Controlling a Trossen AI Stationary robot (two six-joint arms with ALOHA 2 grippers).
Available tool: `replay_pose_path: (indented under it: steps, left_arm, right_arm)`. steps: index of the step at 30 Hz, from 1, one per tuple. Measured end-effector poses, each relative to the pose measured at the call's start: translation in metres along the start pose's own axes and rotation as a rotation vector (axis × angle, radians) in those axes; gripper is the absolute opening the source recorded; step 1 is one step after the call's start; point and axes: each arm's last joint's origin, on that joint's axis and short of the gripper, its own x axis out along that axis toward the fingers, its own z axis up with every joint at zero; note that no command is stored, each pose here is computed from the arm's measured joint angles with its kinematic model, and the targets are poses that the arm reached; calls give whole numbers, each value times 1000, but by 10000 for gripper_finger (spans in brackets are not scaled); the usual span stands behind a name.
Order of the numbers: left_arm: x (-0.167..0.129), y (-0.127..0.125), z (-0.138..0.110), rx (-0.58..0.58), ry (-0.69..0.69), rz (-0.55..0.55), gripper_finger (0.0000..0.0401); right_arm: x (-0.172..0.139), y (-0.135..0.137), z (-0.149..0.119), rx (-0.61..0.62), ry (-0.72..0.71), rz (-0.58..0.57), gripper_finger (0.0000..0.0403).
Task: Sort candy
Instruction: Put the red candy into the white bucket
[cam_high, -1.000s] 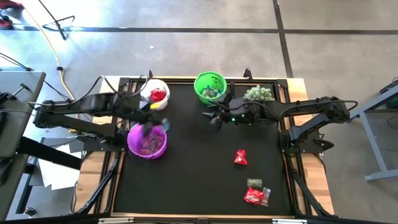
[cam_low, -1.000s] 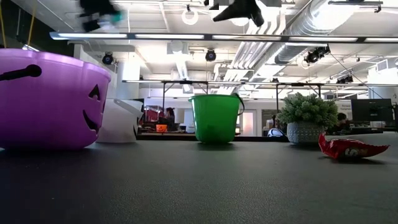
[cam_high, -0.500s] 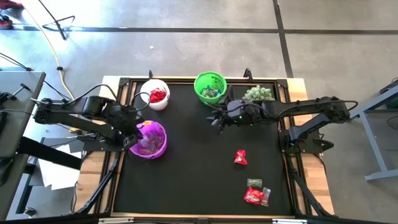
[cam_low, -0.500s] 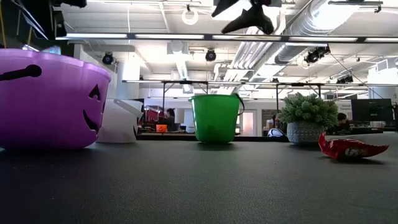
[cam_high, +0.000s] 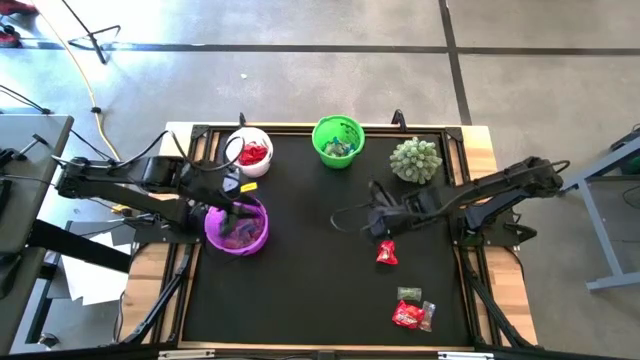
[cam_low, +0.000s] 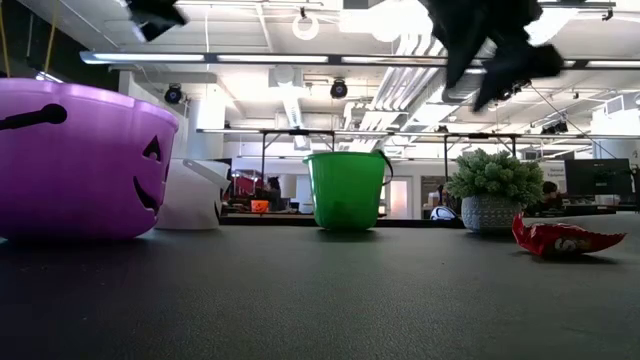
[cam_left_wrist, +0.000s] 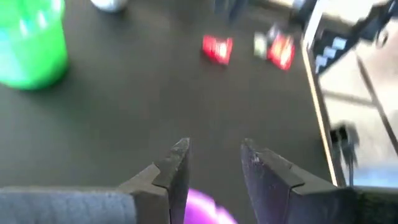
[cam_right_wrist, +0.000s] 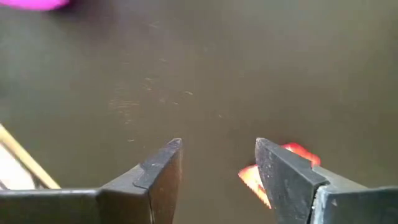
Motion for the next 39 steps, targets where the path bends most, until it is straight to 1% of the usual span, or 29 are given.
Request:
replay_pose_path:
  steps: [2, 4, 6, 8, 14, 19, 25, 29, 31, 33, 39]
  left_arm:
    - [2, -2, 9, 21, -86, 3, 129]
    - [3, -3, 17, 35, -161, 3, 129]
    - [3, -3, 20, 50, -201, 12, 129]
    - [3, -4, 26, 59, -249, 7, 129]
    - [3, -4, 27, 59, -266, 5, 129]
    - [3, -4, 27, 59, -267, 5, 129]
    - [3, -4, 27, 58, -268, 11, 129]
    - [3, -3, 27, 53, -274, 37, 129]
    - [2, -3, 28, 50, -281, 62, 129]
    - [2, -1, 28, 45, -290, 96, 129]
    - [2, 4, 30, 27, -312, 153, 129]
  right_arm:
    - [13, -10, -12, 129, 16, -44, 200]
    - [28, -17, -23, 236, 24, -49, 200]
    - [40, -24, -35, 314, 31, -45, 200]
    - [51, -31, -45, 366, 36, -34, 200]
    - [76, -56, -67, 478, 56, -31, 200]
    - [85, -69, -75, 516, 69, -36, 200]
    - [92, -82, -79, 513, 65, -64, 200]
    - [93, -84, -79, 513, 70, -67, 194]
    - [93, -85, -79, 513, 72, -70, 180]
    - [94, -85, -79, 513, 73, -76, 158]
    - [94, -87, -79, 512, 71, -88, 63]
